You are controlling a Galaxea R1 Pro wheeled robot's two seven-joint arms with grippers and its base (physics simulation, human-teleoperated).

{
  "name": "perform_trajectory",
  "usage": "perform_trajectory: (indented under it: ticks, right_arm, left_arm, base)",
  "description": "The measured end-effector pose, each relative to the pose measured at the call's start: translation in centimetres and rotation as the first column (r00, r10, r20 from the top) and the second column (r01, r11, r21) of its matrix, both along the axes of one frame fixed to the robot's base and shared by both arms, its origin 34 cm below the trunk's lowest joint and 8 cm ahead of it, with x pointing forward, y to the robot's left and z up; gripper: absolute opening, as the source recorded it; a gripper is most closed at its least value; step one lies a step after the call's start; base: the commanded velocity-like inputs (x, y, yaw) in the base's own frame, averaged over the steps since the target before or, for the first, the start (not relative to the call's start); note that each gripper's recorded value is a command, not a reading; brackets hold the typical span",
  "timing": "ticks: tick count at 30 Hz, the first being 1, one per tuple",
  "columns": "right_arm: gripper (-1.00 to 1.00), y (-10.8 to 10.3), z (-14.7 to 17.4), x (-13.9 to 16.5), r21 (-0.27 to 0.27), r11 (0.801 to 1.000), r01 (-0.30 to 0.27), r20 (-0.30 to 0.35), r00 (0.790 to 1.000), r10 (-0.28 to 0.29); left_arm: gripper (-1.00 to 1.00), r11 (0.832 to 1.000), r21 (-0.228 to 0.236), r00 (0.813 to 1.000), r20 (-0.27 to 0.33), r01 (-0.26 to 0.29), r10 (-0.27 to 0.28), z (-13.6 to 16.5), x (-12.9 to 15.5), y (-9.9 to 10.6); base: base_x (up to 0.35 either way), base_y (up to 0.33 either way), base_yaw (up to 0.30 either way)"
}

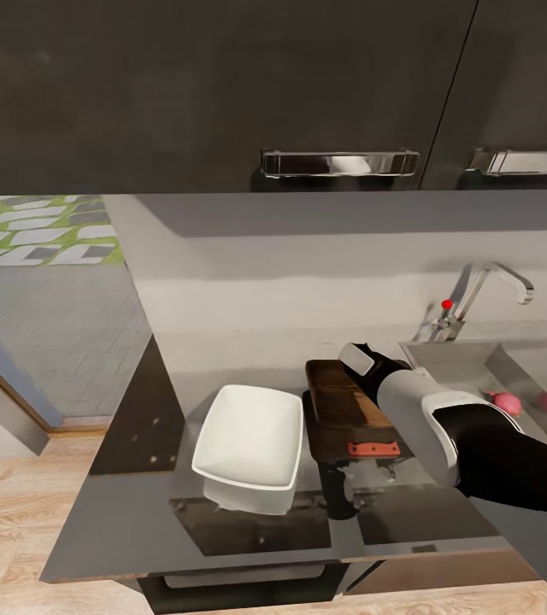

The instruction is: In the kitchen, take the Vidalia onion out of the sink, dice it on the chopping board with the paring knife, put the diced onion into the bowl on the countertop, then place both the paring knife and the chopping board into the sink.

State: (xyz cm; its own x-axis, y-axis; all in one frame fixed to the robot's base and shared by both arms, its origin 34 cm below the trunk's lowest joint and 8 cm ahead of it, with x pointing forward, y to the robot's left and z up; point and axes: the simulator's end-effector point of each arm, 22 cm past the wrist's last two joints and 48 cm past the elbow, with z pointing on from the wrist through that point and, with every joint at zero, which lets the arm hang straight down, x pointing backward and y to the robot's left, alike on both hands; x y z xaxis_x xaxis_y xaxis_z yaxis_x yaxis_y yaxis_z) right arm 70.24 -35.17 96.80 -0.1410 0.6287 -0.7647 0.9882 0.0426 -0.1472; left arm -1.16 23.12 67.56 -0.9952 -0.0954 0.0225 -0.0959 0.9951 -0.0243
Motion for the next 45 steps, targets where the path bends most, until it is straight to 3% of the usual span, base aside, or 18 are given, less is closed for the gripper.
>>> perform_trajectory:
  ticks: [7, 12, 15, 45]
  right_arm:
    - [-1.00, 0.0, 0.0, 0.1, -0.002, 1.000, -0.005, 0.003, 1.000, 0.005]
    - [-1.00, -0.9, 1.1, 0.9, -0.062, 0.997, -0.038, 0.013, 0.999, 0.039]
    - [-1.00, -1.1, 1.3, 1.0, -0.072, 0.997, -0.043, 0.013, 0.999, 0.044]
    - [-1.00, -1.0, 1.0, 1.8, -0.070, 0.994, -0.080, 0.028, 0.996, 0.083]
  left_arm:
    - [1.00, 1.000, 0.000, 1.000, 0.000, 0.000, 0.000, 0.0, 0.0, 0.0]
    - [1.00, 1.000, 0.000, 1.000, 0.000, 0.000, 0.000, 0.0, 0.0, 0.0]
    - [1.00, 1.000, -0.001, 1.000, 0.000, -0.001, 0.001, 0.0, 0.0, -0.1]
    - [1.00, 1.000, 0.000, 1.000, -0.002, 0.000, 0.000, 0.0, -0.1, 0.0]
  base:
    - [0.000, 0.000, 0.000]
    - [0.000, 0.000, 0.000]
    - [0.000, 0.000, 0.000]
    - [0.019, -0.013, 0.000]
